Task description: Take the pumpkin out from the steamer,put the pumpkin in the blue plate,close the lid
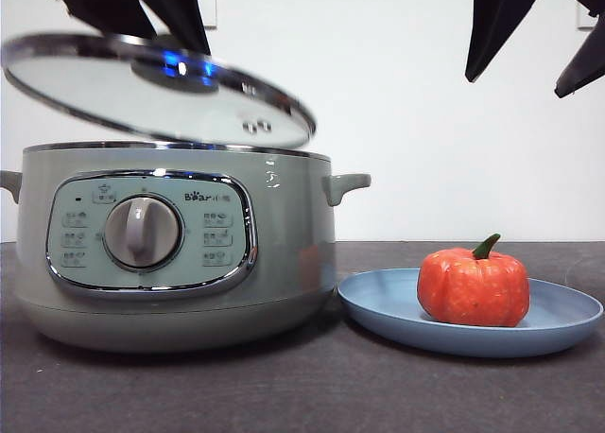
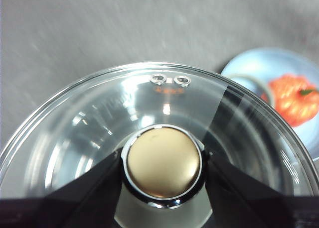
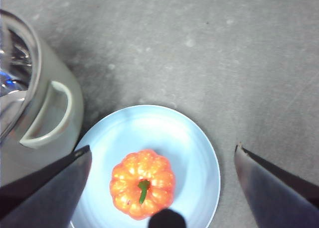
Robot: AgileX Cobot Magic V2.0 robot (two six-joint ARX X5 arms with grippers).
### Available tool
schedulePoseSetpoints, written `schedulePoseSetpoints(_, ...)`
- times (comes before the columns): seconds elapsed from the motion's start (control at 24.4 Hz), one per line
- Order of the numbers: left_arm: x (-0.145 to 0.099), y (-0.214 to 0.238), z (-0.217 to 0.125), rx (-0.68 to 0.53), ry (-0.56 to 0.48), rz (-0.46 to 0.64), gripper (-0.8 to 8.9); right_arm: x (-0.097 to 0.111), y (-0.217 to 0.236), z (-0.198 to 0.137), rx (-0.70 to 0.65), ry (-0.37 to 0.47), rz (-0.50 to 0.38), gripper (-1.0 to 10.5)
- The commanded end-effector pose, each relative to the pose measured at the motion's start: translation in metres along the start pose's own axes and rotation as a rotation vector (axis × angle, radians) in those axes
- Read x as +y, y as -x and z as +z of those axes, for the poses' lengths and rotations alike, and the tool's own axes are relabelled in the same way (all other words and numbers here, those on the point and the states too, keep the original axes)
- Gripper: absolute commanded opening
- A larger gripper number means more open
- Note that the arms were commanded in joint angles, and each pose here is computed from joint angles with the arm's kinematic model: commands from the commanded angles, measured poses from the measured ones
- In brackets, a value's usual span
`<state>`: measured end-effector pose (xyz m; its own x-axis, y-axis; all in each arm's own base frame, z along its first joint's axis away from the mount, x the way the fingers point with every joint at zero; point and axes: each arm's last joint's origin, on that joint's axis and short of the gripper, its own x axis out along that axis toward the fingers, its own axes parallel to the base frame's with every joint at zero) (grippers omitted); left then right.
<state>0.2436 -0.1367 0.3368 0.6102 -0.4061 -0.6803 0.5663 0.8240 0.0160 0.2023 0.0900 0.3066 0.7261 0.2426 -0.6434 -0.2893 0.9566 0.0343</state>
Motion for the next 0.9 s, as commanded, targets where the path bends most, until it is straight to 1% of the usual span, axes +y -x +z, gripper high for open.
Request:
schedulePoseSetpoints(0.04, 0.000, -0.007, 0.007, -0.028, 0.002, 0.000, -0.08, -0.002, -0.001, -0.002, 0.008, -0.013, -0.010, 4.7)
schedulePoseSetpoints(0.2, -0.001, -0.023, 0.005, 0.016, 0.000, -0.008, -0.08, -0.003, -0.001, -0.003, 0.011, -0.014, -0.012, 4.7)
schedulePoseSetpoints(0.9, -0.008, -0.028, 0.003, 0.028, -0.018, -0.018, -0.08, -0.003, -0.001, -0.003, 0.019, -0.013, -0.014, 4.7)
